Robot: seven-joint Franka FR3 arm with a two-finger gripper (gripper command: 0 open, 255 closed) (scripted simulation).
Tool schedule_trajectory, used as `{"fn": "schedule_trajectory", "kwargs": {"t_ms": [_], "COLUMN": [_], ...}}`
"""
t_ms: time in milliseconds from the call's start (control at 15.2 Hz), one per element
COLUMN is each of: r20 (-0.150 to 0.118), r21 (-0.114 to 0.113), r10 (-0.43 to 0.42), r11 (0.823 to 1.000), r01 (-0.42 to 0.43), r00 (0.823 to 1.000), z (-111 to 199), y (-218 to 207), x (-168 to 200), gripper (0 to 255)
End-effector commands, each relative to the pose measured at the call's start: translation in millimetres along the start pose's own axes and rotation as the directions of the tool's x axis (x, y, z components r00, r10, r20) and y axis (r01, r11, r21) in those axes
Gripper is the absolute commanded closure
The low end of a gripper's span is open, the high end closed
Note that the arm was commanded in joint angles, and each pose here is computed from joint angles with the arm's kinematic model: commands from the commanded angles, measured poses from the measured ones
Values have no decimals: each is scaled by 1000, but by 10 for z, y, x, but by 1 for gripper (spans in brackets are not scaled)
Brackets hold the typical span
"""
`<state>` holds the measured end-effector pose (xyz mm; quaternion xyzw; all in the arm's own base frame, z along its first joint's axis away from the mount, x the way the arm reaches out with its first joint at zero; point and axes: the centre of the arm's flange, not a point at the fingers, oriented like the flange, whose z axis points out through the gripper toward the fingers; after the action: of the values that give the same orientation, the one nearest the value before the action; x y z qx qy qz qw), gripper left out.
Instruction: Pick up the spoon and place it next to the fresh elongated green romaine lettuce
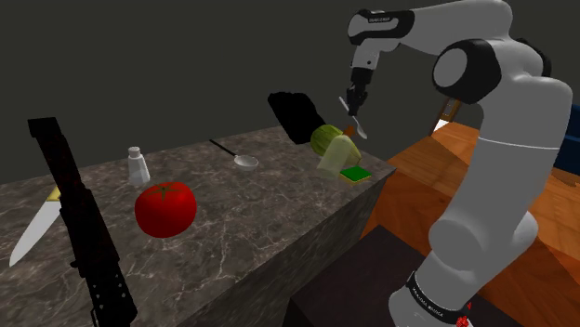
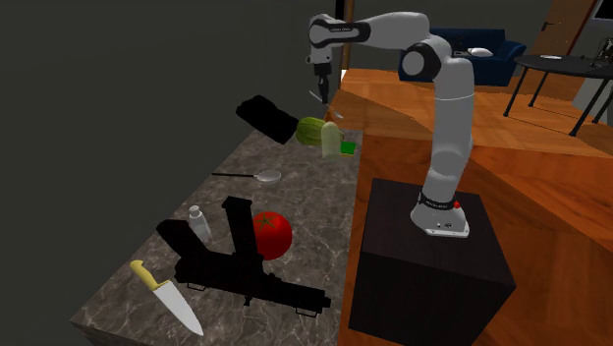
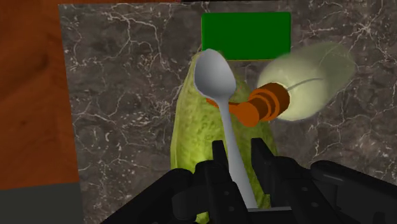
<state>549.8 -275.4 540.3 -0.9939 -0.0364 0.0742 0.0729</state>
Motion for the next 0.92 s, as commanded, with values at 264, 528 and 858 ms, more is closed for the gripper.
{"fn": "schedule_trajectory", "kwargs": {"t_ms": [264, 528, 858], "r20": [0, 0, 0], "r21": [0, 0, 0], "r10": [-2, -2, -2], "r11": [1000, 1000, 1000], "r01": [2, 2, 2], "r00": [1000, 1000, 1000], "z": [-123, -193, -140], "y": [764, 1283, 1665], "x": [-92, -158, -190], "gripper": [255, 255, 255]}}
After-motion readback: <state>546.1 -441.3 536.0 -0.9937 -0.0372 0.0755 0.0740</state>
